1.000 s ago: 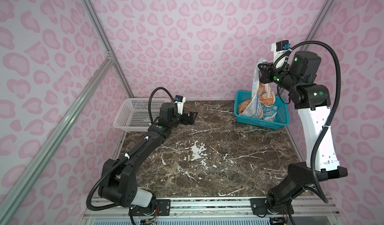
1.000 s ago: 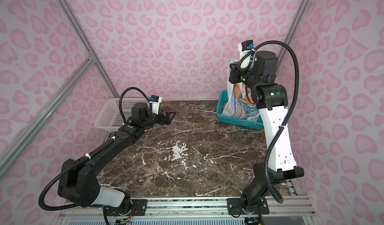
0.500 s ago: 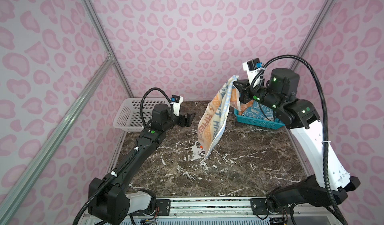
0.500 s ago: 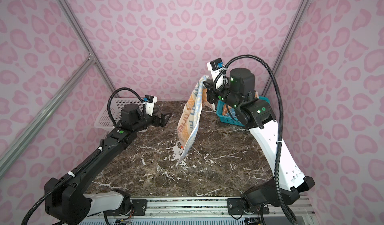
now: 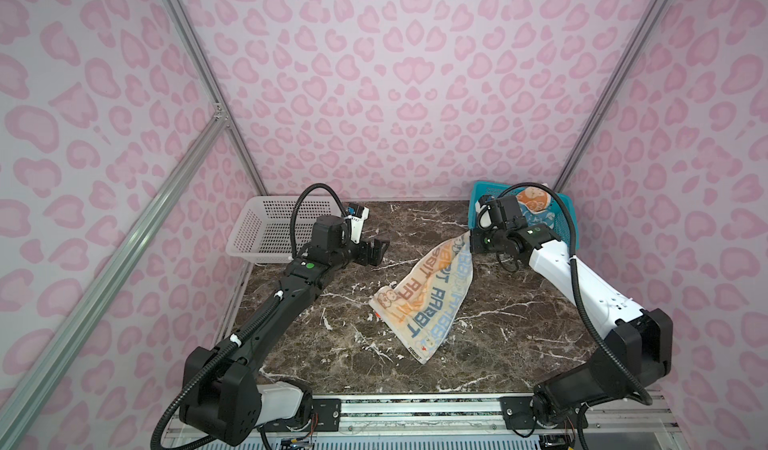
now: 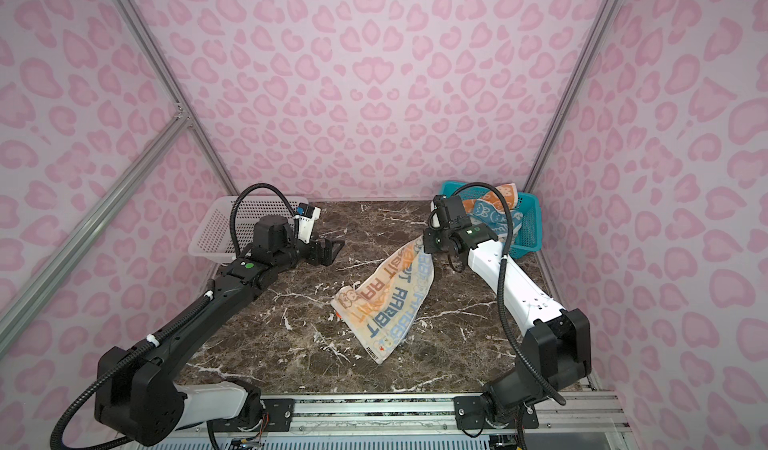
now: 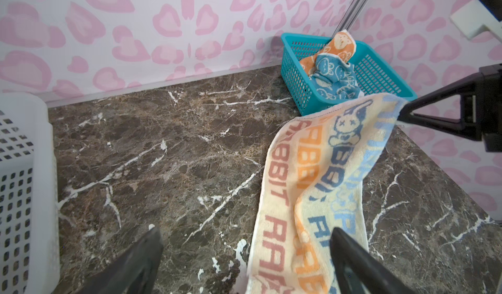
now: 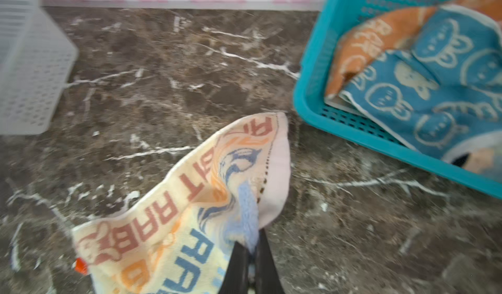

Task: Fold and stack the towels
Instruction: 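Lay the cream towel flat on the table and release the right gripper, then move both grippers to the two towel corners nearest the robot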

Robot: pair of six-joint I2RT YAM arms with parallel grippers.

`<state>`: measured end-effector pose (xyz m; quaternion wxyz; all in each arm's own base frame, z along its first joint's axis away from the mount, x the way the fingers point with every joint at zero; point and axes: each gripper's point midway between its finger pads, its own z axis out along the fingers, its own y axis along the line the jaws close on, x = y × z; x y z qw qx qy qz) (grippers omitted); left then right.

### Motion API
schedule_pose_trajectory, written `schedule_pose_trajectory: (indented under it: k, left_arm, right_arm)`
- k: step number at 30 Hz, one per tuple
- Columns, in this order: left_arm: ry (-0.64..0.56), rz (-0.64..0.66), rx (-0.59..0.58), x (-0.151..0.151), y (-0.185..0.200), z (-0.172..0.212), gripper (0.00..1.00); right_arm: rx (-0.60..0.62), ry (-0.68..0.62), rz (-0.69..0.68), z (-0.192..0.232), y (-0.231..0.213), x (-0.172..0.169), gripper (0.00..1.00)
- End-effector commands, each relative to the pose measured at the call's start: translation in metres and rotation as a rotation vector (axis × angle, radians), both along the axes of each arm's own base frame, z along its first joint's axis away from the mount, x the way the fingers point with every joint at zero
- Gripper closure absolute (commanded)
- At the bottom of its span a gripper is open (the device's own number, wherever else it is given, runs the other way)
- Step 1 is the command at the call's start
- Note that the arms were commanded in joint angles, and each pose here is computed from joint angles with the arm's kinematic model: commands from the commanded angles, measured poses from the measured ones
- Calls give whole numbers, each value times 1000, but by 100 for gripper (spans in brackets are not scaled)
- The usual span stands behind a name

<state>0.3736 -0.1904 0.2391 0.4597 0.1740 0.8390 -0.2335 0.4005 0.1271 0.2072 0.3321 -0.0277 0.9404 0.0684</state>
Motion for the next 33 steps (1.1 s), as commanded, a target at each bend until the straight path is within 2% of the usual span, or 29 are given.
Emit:
schedule_pose_trajectory:
  k: [1,5,9,10,12,15,19,24,29,33]
  left_arm:
    - [18,30,-14,9,0,-2,3]
    - [55,31,-23,10,-3,-10,3]
    - [57,29,38,8,3,-17,3]
    - [55,33,53,8,5,-18,3]
    - [50,37,84,8,10,-19,3]
    - [34,31,109,8,15,-19,3]
    - [-5,17,153,7,23,-21,3]
    - [-110,-165,296,-15,21,-29,3]
    - [-151,-284,458,-31,28,-51,3]
    - [-147,-280,536,-27,39,-65,3]
  right_arm:
    - [-71,10,-45,-2,-17,7,83]
    - [-106,-37,54,14,-2,4,52]
    - [-157,-52,134,20,7,-13,32]
    - [-168,-54,157,21,11,-18,30]
    - [-186,-52,237,19,25,-34,29]
    - [-182,-32,385,6,58,-64,32]
    - [-107,38,505,-26,99,-103,37]
    - [-24,159,590,-80,144,-156,39]
    - [-54,250,683,-121,163,-197,41]
    - [-87,289,737,-144,167,-218,39]
